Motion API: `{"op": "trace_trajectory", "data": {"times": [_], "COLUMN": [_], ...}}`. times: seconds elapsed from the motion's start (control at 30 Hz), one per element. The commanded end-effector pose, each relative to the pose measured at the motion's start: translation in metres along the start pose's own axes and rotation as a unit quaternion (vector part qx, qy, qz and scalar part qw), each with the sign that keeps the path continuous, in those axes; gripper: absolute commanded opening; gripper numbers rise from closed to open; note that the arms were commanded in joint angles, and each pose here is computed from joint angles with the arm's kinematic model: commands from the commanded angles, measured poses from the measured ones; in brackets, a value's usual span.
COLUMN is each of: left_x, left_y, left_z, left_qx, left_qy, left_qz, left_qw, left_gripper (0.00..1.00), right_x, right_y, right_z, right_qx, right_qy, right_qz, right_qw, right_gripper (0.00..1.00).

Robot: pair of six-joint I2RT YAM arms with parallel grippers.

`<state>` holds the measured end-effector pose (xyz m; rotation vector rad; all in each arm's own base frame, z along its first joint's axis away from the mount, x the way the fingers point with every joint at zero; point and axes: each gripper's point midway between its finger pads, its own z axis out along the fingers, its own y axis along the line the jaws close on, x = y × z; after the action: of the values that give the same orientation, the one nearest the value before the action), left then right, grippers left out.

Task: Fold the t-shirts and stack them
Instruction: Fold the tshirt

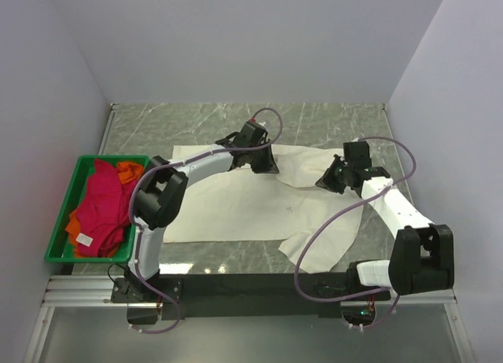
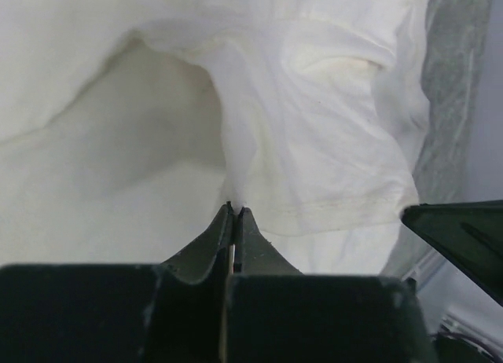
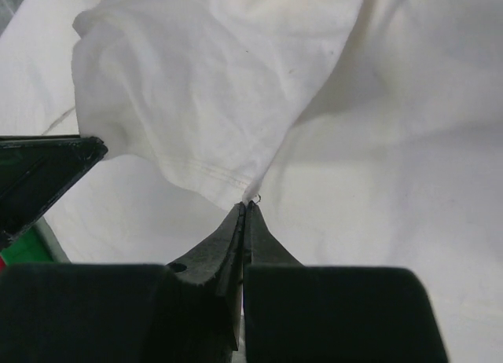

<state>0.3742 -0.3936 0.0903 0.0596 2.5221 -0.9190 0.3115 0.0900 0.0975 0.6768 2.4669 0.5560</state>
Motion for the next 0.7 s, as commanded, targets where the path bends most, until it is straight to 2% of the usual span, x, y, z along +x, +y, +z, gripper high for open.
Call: {"op": "trace_trajectory", "data": {"times": [0.0,0.4,0.67], "left_x": [0.010,0.052,0.061], "left_y": [-0.028,-0.040,-0.041], "left_z": [-0.021,-0.012,-0.003], "left_qx": [0.042,0.072,0.067], "left_qy": [0.022,0.076,0.081], "left_qz": [-0.027,-0.056,-0.057], "left_qw": [0.999,0.993,0.993], "left_gripper": [0.01,0.04,0.08], "right_x": [-0.009,-0.014,-0.011], "right_y": [0.000,-0.036,-0.040], "right_z": [-0.018,-0.025,-0.019], "right_qx": [0.008,0.049,0.052], "right_qy": [-0.023,-0.057,-0.050], "right_qz": [-0.007,0.023,0.030], "right_qw": [1.000,0.997,0.997], "right_gripper": [0.00,0.00,0.00]}}
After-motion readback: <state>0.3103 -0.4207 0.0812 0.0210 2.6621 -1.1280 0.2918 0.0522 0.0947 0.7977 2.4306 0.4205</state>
